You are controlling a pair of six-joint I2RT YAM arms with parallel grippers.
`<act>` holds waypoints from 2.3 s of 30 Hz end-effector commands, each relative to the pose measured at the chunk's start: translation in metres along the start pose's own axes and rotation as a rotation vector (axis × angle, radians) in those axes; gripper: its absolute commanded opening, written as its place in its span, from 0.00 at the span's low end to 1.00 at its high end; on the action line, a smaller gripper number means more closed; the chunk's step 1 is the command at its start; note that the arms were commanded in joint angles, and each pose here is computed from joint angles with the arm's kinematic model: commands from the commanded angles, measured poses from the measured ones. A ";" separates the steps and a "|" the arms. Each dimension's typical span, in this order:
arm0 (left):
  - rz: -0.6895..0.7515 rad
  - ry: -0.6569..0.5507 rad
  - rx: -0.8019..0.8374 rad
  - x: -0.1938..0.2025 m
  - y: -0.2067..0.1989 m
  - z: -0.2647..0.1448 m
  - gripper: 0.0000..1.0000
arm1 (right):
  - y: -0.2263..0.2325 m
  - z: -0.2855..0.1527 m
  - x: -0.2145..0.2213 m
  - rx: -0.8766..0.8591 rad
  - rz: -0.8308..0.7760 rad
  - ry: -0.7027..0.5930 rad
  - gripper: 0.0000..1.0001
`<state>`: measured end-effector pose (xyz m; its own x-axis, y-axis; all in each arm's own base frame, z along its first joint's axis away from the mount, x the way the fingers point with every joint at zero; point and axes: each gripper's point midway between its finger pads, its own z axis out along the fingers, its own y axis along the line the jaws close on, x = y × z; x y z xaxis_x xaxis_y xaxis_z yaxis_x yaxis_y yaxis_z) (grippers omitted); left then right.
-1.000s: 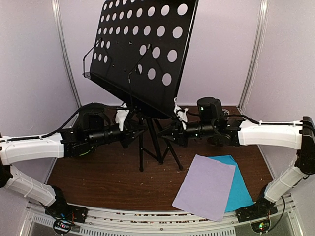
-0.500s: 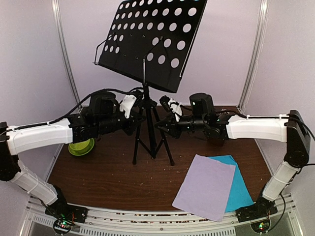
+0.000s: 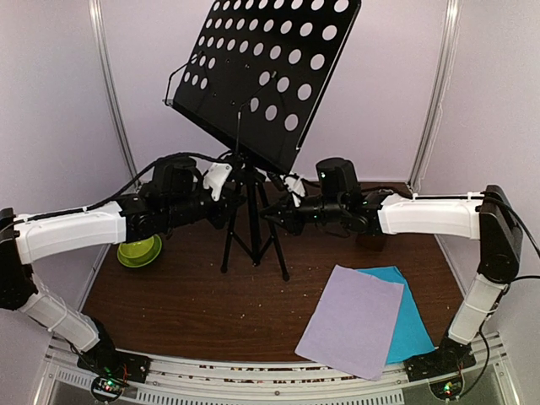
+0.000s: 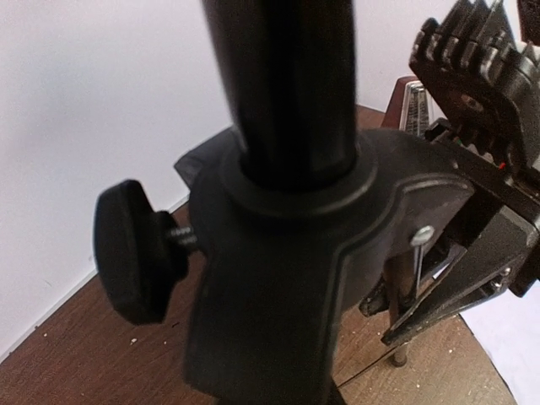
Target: Set up the instrument practice props
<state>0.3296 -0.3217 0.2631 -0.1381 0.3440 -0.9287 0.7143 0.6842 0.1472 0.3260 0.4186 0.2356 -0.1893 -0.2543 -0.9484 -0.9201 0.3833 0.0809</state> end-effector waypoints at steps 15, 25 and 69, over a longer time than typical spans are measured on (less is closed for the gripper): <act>-0.057 0.020 0.119 0.074 0.004 -0.007 0.57 | -0.026 -0.003 0.002 0.044 0.104 0.025 0.00; -0.028 0.045 0.242 0.088 -0.015 0.036 0.55 | -0.024 -0.003 0.001 0.046 0.094 0.037 0.00; -0.157 0.237 0.240 0.200 -0.039 -0.042 0.00 | -0.015 -0.050 0.046 0.088 0.065 0.250 0.00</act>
<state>0.2615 -0.2803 0.1252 -0.2409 0.3662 -0.8988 0.8572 0.5146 -0.0201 0.2941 0.3963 0.2228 -0.2119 -0.4014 -0.8911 -0.9444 0.3188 0.0810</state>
